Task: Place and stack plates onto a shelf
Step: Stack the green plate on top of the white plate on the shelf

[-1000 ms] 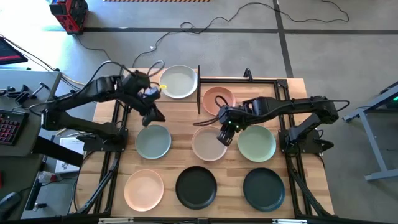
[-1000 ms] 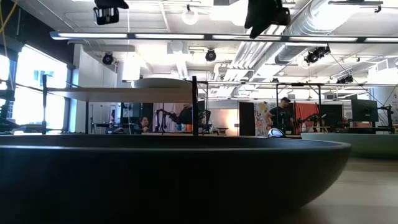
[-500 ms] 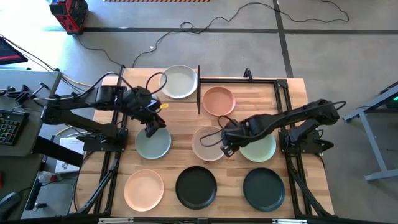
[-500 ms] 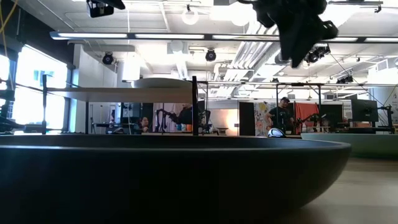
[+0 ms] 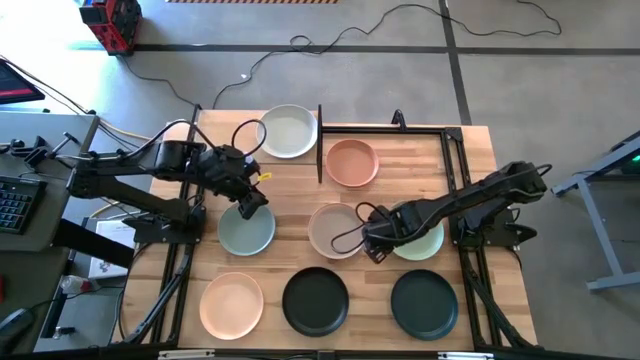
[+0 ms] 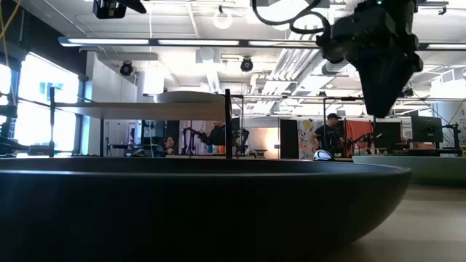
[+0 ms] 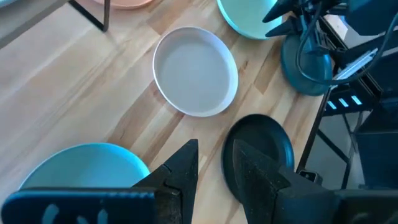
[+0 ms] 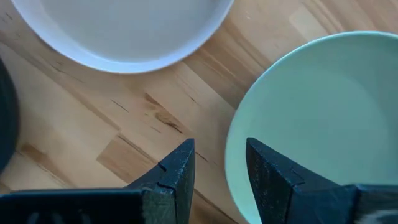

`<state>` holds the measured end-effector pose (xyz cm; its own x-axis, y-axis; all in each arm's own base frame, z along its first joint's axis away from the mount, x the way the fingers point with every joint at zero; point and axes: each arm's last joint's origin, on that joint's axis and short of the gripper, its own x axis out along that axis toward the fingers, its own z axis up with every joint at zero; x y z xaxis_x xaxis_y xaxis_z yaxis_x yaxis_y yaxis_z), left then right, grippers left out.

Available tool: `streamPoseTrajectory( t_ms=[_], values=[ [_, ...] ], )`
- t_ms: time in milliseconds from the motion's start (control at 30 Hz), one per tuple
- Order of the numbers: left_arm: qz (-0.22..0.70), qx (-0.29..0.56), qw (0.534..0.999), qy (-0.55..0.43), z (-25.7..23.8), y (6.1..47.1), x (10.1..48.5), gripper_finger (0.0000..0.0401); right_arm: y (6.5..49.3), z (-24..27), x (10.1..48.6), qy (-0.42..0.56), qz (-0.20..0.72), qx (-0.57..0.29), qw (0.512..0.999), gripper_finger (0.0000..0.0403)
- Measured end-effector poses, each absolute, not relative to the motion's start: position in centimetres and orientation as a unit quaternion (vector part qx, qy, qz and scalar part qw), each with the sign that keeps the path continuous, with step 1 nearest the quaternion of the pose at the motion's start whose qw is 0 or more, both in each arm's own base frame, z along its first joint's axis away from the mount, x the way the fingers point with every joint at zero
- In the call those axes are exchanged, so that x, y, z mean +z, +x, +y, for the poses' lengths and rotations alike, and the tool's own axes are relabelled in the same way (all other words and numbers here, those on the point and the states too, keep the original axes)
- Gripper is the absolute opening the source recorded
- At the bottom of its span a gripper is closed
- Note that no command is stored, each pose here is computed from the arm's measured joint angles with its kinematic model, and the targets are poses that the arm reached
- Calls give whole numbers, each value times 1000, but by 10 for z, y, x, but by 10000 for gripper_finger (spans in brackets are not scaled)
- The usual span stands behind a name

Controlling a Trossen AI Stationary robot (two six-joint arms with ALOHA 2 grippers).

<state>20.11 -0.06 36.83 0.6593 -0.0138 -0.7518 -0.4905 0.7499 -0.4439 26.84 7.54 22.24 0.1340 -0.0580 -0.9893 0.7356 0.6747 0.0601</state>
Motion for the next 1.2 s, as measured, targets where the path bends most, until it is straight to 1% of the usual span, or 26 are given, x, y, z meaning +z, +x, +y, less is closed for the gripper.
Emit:
streamPoseTrajectory(
  t_ms=[433, 567, 733, 967, 1200],
  values=[
    [430, 154, 831, -316, -1, 224, 351, 90, 259, 74, 191, 296, 600, -283, 687, 121],
    [444, 156, 824, -315, -1, 231, 344, 90, 255, 72, 181, 294, 608, -281, 682, 112],
    [456, 158, 820, -309, -1, 237, 339, 90, 256, 73, 178, 298, 603, -269, 689, 95],
    [460, 159, 817, -309, -1, 239, 336, 90, 258, 73, 178, 298, 599, -264, 695, 92],
    [460, 159, 817, -309, -1, 239, 336, 90, 261, 74, 162, 284, 620, -278, 676, 92]
  ],
)
